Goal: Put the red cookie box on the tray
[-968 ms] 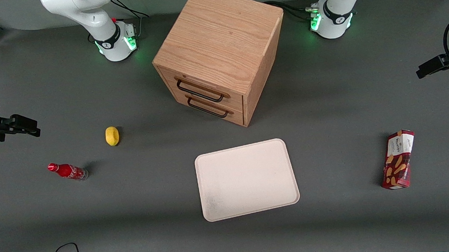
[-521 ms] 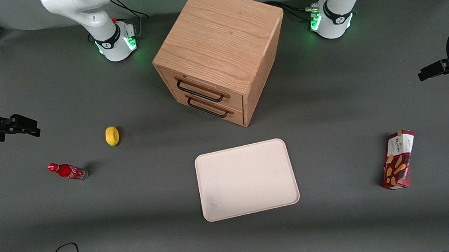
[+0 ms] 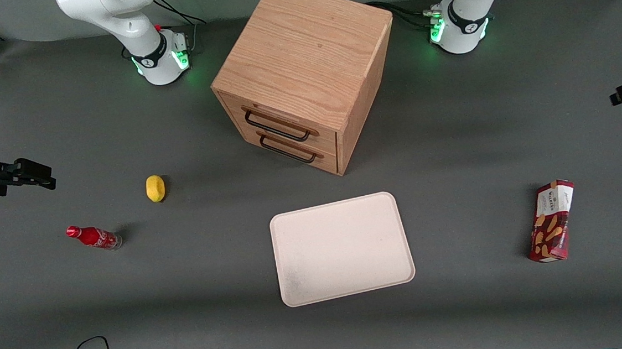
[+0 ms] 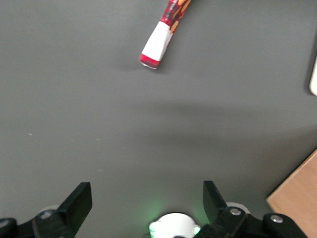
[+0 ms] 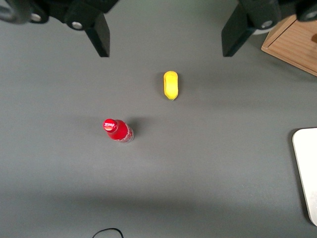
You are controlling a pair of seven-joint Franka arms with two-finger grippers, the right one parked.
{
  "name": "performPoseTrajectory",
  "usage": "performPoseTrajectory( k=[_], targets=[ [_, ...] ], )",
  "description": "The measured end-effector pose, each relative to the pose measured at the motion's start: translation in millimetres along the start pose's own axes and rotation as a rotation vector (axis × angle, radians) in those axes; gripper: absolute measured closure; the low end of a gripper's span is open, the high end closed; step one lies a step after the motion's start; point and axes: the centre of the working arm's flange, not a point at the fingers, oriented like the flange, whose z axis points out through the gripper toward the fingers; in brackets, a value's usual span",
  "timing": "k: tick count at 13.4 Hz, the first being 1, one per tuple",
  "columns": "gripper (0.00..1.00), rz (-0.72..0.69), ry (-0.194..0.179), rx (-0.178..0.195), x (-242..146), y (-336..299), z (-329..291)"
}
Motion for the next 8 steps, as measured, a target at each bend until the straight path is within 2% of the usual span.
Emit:
performPoseTrajectory(
  k=[3, 8],
  targets=[
    [0.00, 0.049, 0.010, 0.007, 1.2, -6.3, -0.3],
    [0.00, 0.152, -0.003, 0.014, 22.1, -4.3, 26.3]
  ],
)
